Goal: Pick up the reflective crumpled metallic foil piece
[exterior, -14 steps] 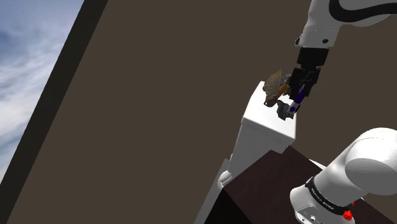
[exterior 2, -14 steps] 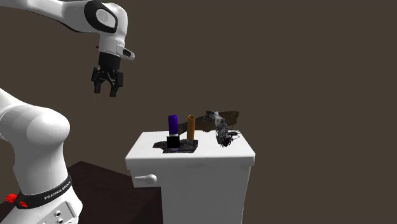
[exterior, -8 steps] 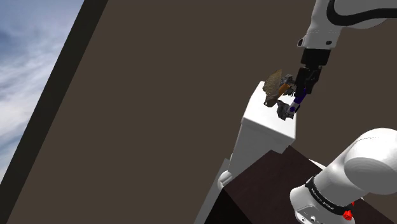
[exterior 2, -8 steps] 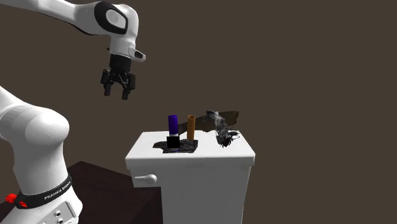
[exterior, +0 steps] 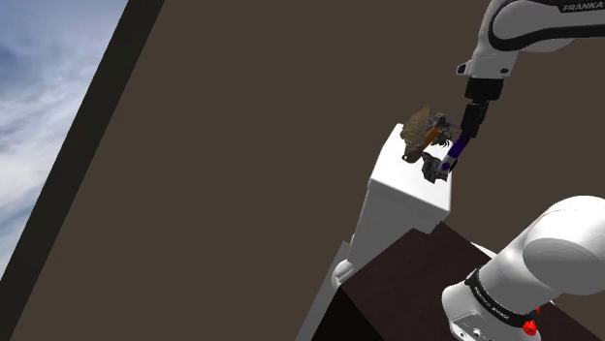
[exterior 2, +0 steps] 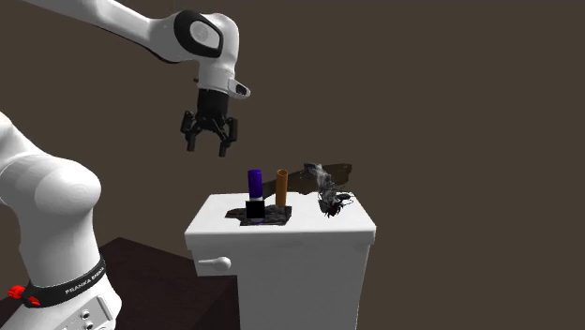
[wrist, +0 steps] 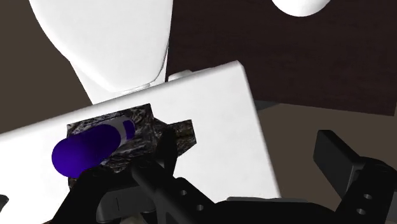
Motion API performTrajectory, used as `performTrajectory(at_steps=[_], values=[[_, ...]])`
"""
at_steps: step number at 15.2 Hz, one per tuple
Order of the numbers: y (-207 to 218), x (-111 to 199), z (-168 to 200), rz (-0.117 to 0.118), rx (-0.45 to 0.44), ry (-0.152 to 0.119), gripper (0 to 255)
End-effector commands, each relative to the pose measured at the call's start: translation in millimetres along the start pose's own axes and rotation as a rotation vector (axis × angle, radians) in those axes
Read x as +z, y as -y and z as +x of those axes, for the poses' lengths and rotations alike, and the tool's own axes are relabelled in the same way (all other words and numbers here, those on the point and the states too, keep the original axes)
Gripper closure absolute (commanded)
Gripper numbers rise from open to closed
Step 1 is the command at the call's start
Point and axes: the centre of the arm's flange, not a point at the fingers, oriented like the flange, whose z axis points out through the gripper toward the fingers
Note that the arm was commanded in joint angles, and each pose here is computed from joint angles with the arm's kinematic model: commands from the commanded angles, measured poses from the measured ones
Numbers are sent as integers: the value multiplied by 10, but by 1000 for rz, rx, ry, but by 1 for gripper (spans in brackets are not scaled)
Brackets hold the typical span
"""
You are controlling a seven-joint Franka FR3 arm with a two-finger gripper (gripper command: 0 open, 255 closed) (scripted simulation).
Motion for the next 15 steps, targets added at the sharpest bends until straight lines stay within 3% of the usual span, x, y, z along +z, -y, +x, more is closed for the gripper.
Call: performTrajectory(at_steps=[1, 15], values=[[-223, -16, 49, -7, -36, 1, 0], [-1932, 22, 554, -49, -261, 7, 0]])
